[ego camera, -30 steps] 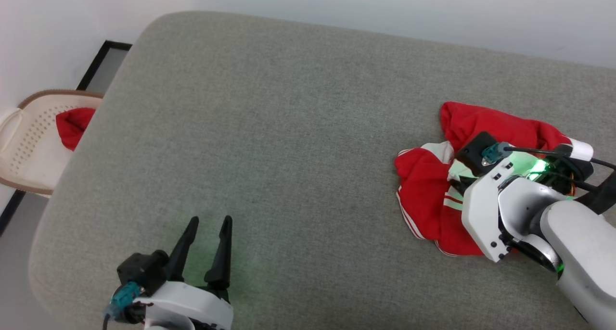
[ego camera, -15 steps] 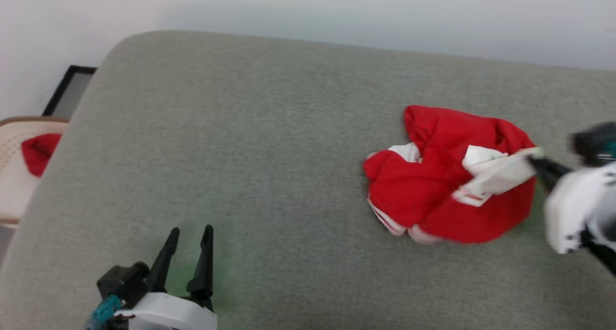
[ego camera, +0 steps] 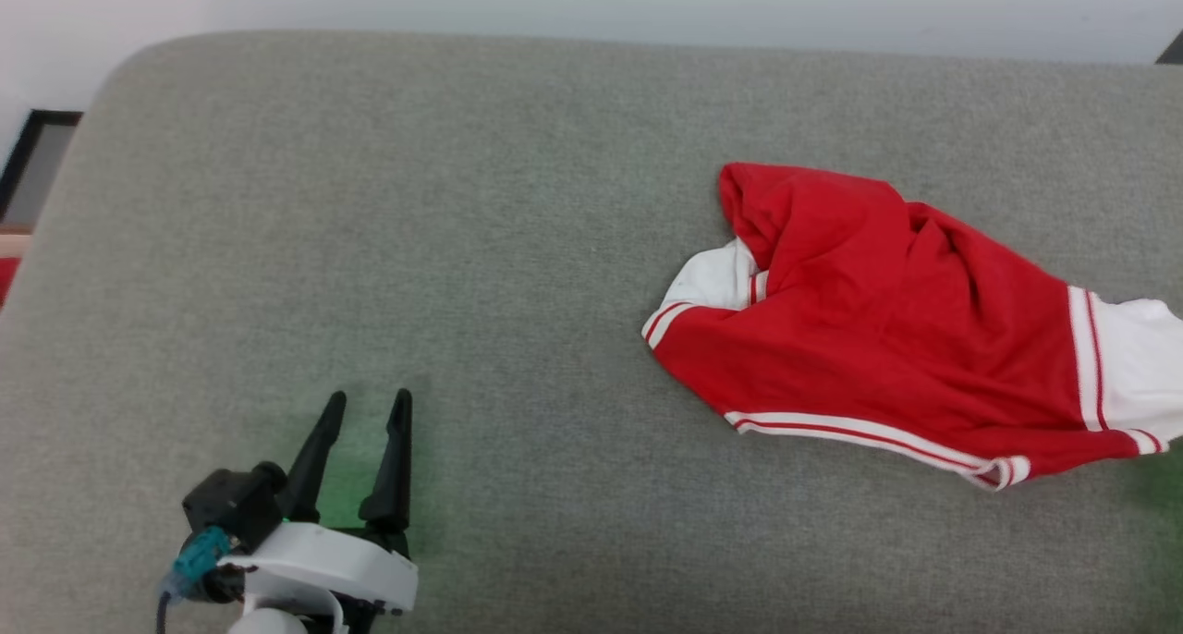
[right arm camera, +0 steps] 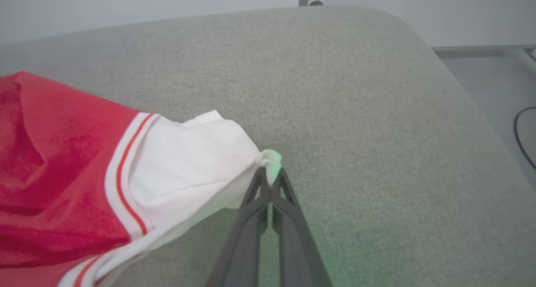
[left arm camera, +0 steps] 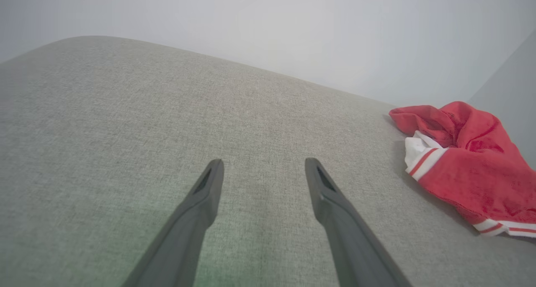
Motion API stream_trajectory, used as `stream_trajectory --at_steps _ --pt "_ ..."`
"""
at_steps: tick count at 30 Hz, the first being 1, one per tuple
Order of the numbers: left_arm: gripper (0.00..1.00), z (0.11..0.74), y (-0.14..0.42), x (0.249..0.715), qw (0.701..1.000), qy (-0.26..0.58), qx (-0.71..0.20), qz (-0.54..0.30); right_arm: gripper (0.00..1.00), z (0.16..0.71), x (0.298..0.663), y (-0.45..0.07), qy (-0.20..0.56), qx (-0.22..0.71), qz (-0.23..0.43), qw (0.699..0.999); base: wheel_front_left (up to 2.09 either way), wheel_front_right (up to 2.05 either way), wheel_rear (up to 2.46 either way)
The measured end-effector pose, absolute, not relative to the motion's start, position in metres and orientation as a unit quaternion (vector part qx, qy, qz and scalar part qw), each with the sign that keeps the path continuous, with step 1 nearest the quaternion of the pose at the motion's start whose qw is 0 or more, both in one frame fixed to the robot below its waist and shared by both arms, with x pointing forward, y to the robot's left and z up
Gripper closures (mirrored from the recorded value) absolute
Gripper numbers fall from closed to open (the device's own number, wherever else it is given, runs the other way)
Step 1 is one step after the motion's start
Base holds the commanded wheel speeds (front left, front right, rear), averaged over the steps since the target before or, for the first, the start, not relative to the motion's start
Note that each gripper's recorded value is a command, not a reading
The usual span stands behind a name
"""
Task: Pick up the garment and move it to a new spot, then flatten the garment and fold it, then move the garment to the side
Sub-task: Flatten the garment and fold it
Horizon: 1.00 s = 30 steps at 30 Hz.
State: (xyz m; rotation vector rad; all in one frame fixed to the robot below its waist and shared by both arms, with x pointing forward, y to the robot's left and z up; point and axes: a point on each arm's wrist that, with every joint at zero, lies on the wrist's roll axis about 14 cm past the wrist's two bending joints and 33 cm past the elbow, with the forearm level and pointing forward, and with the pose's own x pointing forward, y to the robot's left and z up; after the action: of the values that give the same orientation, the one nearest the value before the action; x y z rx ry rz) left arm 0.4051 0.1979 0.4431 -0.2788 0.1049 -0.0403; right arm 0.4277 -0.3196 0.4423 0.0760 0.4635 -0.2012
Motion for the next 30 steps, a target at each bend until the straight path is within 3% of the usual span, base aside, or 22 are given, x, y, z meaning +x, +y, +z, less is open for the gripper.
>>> stream_trajectory --at_steps 8,9,10,11,20,24,30 --pt "0.0 0.435 0.195 0.412 0.989 0.066 -0.128 -0.034 1.0 0.413 0.42 -0.337 0.236 0.066 -0.152 0.957 0.0 0.0 0.0" --pt "0.0 0.437 0.194 0.414 0.989 0.064 -0.125 -0.039 0.82 0.412 0.421 -0.336 0.234 0.068 -0.151 0.958 0.0 0.0 0.0" --pt "0.0 0.44 0.193 0.417 0.99 0.06 -0.122 -0.045 0.52 0.413 0.422 -0.335 0.229 0.065 -0.151 0.959 0.0 0.0 0.0" --pt "0.0 0.444 0.192 0.421 0.99 0.054 -0.118 -0.052 0.0 0.415 0.422 -0.335 0.222 0.064 -0.151 0.961 0.0 0.0 0.0" --pt "0.0 0.518 0.148 0.476 0.979 0.018 -0.065 -0.19 0.0 0.479 0.43 -0.339 0.069 0.045 -0.15 0.985 0.0 0.0 0.0" --pt "0.0 0.512 0.104 0.489 0.953 0.129 -0.057 -0.268 0.0 0.498 0.432 -0.307 0.025 0.06 -0.109 0.992 0.0 0.0 0.0" --pt "0.0 0.487 0.051 0.492 0.881 0.319 -0.04 -0.348 0.0 0.507 0.423 -0.281 0.007 0.071 -0.081 0.994 0.0 0.0 0.0"
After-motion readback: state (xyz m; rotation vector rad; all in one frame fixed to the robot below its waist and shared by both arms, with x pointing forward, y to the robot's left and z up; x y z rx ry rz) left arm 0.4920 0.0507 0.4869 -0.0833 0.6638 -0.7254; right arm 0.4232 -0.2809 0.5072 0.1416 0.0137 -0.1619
